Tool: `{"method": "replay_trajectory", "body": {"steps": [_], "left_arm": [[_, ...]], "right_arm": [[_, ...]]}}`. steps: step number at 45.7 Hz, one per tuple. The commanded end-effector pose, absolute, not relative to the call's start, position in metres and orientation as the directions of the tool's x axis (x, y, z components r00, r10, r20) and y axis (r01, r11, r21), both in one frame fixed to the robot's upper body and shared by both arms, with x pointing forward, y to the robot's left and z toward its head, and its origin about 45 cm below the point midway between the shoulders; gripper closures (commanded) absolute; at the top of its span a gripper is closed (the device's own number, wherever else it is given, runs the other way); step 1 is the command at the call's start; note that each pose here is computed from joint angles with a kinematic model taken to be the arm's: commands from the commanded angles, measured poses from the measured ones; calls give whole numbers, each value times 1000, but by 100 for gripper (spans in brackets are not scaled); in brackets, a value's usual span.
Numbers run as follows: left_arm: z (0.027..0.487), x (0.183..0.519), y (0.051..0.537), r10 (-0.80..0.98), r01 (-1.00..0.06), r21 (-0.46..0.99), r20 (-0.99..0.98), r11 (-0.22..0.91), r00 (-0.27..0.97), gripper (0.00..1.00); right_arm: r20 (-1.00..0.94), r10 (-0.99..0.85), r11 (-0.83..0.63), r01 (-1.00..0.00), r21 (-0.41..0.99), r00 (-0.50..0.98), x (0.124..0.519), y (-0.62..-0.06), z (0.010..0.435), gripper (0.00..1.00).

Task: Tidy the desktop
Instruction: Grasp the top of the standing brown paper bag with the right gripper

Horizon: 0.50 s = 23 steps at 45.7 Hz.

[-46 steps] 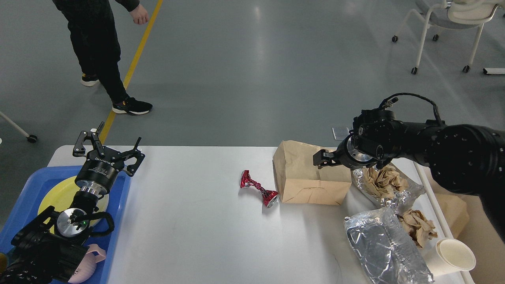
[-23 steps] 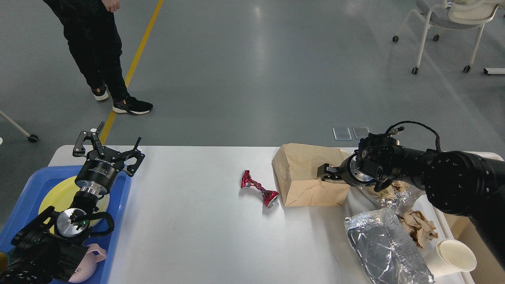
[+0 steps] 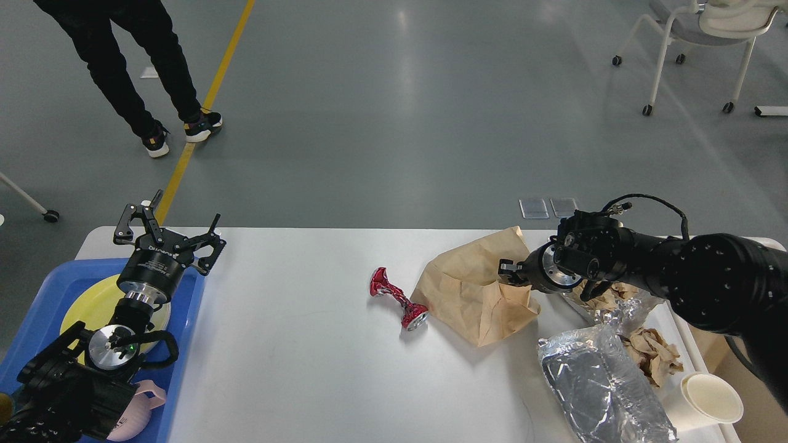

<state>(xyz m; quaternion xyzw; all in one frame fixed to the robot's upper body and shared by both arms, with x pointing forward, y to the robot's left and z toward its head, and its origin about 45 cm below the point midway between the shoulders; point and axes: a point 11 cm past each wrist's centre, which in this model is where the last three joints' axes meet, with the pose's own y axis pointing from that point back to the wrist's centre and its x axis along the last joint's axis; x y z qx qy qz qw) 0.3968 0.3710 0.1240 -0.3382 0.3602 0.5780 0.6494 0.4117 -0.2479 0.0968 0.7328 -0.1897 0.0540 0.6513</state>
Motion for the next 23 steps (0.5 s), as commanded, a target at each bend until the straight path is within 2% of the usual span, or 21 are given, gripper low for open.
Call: {"method": "replay_trajectory", "body": {"steps": [1,6,12,19,20,23], "left_arm": [[124,397,371,507,-994,-23,-859,103,72,0],[124,397,371,507,-994,-23,-859,103,72,0],[123,396,371,507,-994,-21,-859,103,71,0],[124,396,372,508,-995,-22,-859,101,70,0],[123,396,372,508,-995,-21,-859,100,69,0],[123,396,372,508,-995,-21,-859,100,69,0]], "right_arm": [[338,-219,-76,-362,929,915,419,-256,110,100],[321,-229,-79,-346,935,919,424,-265,133,100],[309,-246,-99,-341,935,919,431,-279,196,100],[275,-221,-196,-319,927,936,432,-284,325,100],[293,-209,-242,-340,909,933,429,-284,380,100],[320,-193,-287,-365,886,928,418,-288,440,100]]}}
